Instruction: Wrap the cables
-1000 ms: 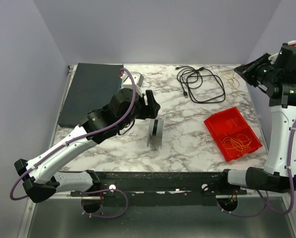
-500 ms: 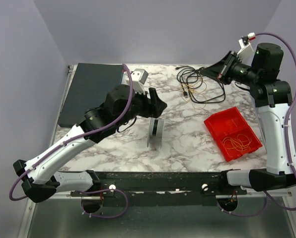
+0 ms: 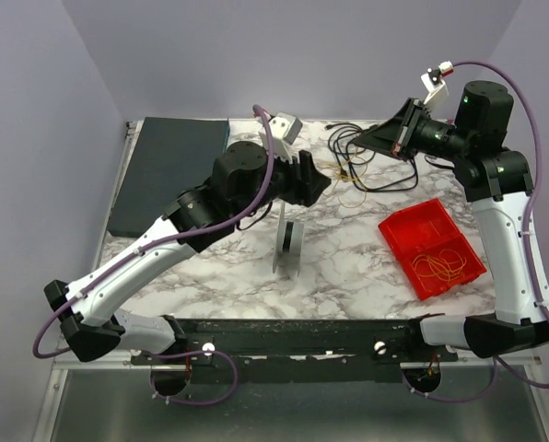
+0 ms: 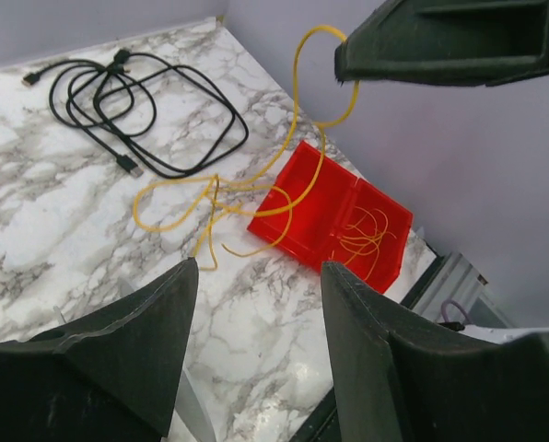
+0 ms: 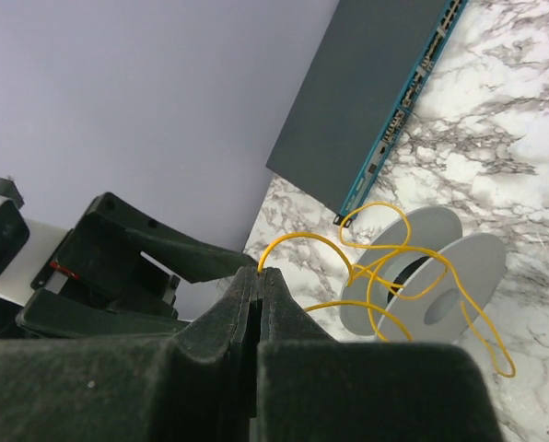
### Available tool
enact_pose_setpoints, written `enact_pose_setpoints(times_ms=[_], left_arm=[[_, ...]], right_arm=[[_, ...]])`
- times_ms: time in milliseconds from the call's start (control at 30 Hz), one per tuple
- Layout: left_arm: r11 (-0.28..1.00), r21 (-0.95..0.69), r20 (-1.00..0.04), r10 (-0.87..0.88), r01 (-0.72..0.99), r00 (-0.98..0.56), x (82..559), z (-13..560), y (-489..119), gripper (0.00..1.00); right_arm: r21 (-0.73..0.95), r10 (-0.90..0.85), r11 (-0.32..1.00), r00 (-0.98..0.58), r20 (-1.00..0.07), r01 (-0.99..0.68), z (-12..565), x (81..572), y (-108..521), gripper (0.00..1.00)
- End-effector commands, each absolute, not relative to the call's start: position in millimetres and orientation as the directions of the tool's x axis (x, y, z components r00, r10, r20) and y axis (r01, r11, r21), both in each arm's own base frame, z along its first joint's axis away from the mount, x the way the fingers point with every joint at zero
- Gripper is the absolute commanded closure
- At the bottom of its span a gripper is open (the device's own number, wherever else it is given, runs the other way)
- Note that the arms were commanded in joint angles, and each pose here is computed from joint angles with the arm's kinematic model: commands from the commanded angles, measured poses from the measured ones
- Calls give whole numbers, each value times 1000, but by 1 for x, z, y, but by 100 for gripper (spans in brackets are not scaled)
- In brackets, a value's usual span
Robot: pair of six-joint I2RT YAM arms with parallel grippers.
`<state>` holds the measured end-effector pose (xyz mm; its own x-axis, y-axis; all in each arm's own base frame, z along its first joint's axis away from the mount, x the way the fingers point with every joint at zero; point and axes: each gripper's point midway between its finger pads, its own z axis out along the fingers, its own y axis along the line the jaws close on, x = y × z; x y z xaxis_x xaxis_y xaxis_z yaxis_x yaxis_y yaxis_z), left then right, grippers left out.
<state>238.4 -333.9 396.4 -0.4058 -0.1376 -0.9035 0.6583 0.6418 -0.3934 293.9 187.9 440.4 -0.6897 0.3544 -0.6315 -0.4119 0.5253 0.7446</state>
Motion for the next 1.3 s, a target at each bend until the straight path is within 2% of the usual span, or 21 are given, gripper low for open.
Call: enact_pose_setpoints(times_ms=[0,233,367,733,767,833,900,967,1000,1067,1100,1167,1267], left_arm=[[657,-289,-953,-133,696,-271,254,426,-351,43],[674,-237,-967,-92,700,-238,269,418,-375,44],[729,-213,-972,-93,650,-214,286,410,-376,46],[774,-257,-965,-178,578,-190,316,400,-394,51],[774,-261,-964,-181,576,-194,318,398,-397,55],[775,-268,-962,-185,572,-199,320,396,-400,69],[785,-272,-960,-182,556,-212,321,392,-398,98],[787,-274,-960,-185,553,-212,319,395,-394,100],[785,-279,-958,-191,554,-212,317,400,-391,100],[789,-285,-956,-195,545,-217,314,412,-385,100],[793,-292,-954,-202,534,-221,314,419,-382,100],[809,-294,-952,-198,509,-236,313,426,-375,100],[823,-314,-943,-212,474,-257,314,438,-369,100]], right_arm=[[753,327,469,-701,-633,-462,451,281,201,99],[759,326,458,-707,-627,-462,456,276,205,99],[764,328,440,-708,-625,-471,464,271,206,99],[782,329,395,-720,-611,-483,476,254,210,99],[783,330,395,-721,-610,-481,476,253,210,99],[782,332,405,-720,-609,-474,471,254,209,99],[760,356,480,-694,-625,-438,460,264,200,99],[718,395,613,-658,-641,-331,436,284,181,98],[691,407,667,-642,-650,-278,423,293,171,95],[653,443,735,-599,-666,-183,401,306,154,74],[641,457,751,-575,-678,-159,395,310,148,58],[631,482,765,-536,-693,-128,387,314,139,38],[624,500,773,-495,-710,-115,384,316,133,27]])
